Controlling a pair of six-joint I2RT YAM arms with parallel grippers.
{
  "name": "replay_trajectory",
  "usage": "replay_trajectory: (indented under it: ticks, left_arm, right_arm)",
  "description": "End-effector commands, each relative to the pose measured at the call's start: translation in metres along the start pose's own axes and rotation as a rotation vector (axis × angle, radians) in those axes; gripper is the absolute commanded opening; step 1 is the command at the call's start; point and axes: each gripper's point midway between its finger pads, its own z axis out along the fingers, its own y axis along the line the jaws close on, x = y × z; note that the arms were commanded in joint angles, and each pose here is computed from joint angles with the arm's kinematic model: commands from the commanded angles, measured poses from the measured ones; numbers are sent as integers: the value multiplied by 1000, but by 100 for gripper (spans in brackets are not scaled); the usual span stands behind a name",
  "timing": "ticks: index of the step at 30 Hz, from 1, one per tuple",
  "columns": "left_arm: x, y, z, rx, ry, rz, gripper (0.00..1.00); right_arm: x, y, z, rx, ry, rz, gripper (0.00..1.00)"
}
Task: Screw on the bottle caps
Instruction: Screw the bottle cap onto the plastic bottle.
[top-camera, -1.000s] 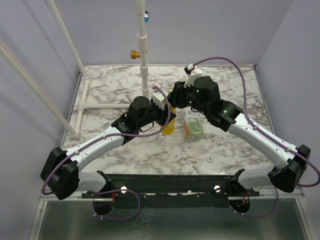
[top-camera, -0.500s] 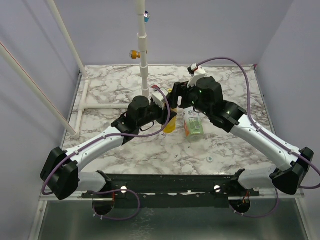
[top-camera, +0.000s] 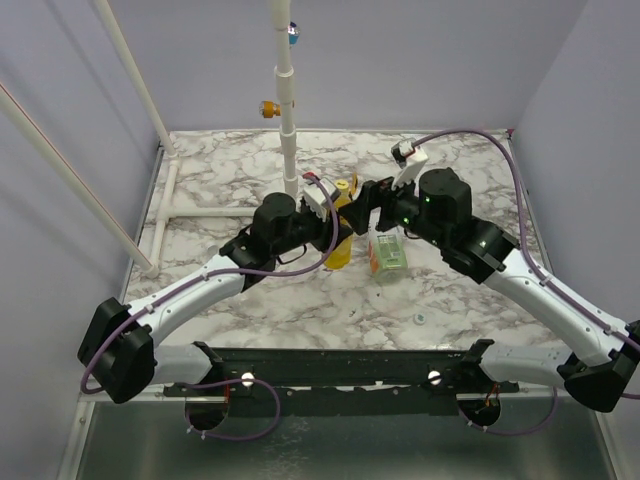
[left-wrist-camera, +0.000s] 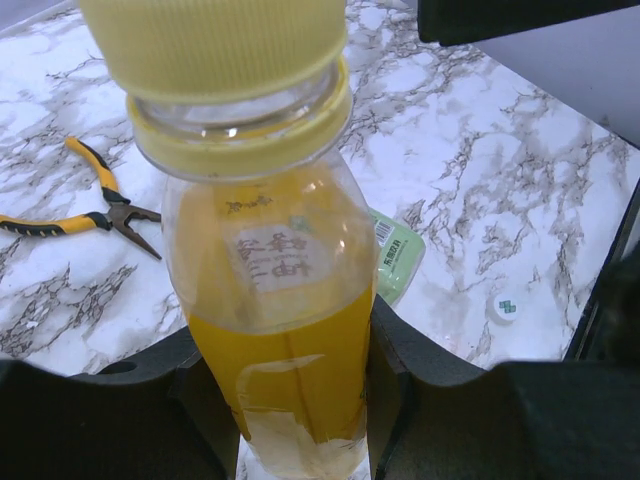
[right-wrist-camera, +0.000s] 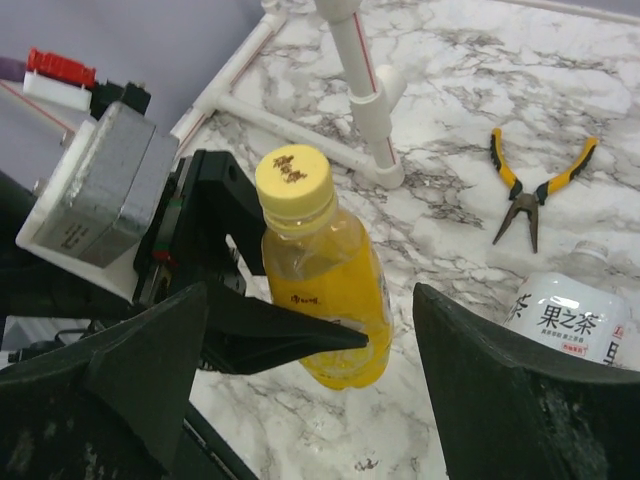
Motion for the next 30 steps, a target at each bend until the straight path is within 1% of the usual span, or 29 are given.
replay_trajectory:
  ticks: [1, 5, 9, 12, 17, 21, 26, 30]
  left_arm:
    - [-12, -7, -12, 46, -41, 21, 0]
    - [-7, -12, -19, 88, -29, 19, 0]
    - [-2, -18, -24, 124, -11, 13, 0]
    - [0, -23, -29, 152, -9, 10, 0]
    - [-2, -50, -42, 295, -28, 14, 0]
    - [-9, -70, -55, 401, -51, 3, 0]
    - [-9, -79, -59, 449, -42, -20, 0]
    - [-9, -79, -56, 453, -41, -33, 0]
  right_arm:
    - [21, 17, -15, -126, 87, -33, 88]
    - [7, 8, -24, -199, 61, -19, 89]
    - [-9, -3, -34, -326, 43, 21, 89]
    - [-21, -1, -41, -416, 20, 14, 90]
    - [-25, 12, -45, -603, 37, 11, 90]
    - [-23, 25, -45, -744, 69, 44, 89]
    - [-29, 28, -40, -783, 44, 70, 89]
    - [-31, 24, -32, -736, 22, 97, 87]
